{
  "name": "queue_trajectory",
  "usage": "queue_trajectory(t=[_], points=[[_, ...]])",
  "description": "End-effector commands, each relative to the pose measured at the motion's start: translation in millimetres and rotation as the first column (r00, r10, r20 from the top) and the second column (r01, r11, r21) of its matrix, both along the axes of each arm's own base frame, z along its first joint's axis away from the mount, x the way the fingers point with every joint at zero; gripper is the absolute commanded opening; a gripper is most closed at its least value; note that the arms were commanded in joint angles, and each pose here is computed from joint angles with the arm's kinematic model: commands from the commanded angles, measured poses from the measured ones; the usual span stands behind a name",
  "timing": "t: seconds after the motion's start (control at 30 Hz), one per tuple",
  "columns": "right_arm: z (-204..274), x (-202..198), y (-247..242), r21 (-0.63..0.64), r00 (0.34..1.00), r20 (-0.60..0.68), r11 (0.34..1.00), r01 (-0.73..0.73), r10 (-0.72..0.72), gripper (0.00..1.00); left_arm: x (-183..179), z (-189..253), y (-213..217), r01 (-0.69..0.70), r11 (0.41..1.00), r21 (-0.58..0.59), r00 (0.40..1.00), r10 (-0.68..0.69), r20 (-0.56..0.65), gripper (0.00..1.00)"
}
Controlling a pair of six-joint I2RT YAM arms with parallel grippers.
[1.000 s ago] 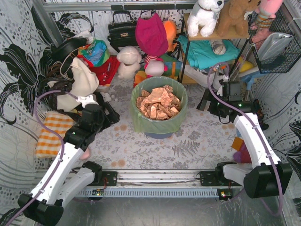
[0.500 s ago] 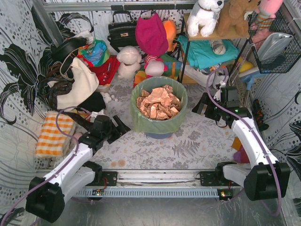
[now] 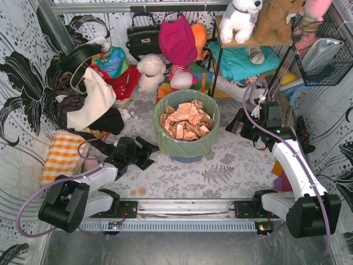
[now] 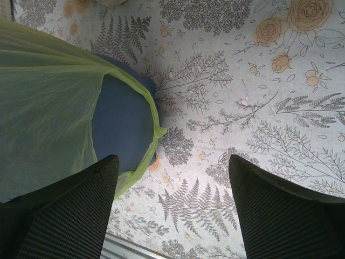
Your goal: Tie the trash bag
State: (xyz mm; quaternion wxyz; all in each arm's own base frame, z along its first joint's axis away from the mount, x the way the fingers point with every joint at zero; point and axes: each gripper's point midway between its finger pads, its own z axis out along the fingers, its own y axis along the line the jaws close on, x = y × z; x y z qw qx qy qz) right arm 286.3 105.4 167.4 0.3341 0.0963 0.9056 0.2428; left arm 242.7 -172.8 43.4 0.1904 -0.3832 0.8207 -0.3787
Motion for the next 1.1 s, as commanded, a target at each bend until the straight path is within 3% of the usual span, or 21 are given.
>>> queue_trajectory(t=[0.0,0.3,0.5,0.77,1.07], points=[[2.2,-2.5,0.3,0.019,1.000,0.009,1.000,0.010,-0.010,0.82,10.3,13.7,-6.1,-0.070,0.991,-0.118,0.997,0.071,0.007,0.86],[-1.4,-3.5,-1.7,0.011,1.000,-0.001,1.000,0.019,-0.019,0.81,3.4,13.5,-0.4,-0.127,0.984,-0.128,0.992,0.123,-0.041,0.85],[-1.1,-2.9,-1.6,0.016,1.000,0.001,1.000,0.026,-0.026,0.81,-3.5,0.0,-4.0,-0.159,0.979,-0.129,0.978,0.138,-0.155,0.85],[3.3,-4.2,-2.6,0.013,0.999,0.017,1.000,0.027,-0.027,0.81,2.7,6.9,-37.8,-0.099,0.972,-0.213,0.980,0.058,-0.189,0.81],[-2.7,-6.6,-3.8,0.007,0.999,-0.002,0.999,0.033,-0.033,0.81,0.2,-4.2,-51.6,-0.099,0.964,-0.245,0.975,0.045,-0.217,0.61]])
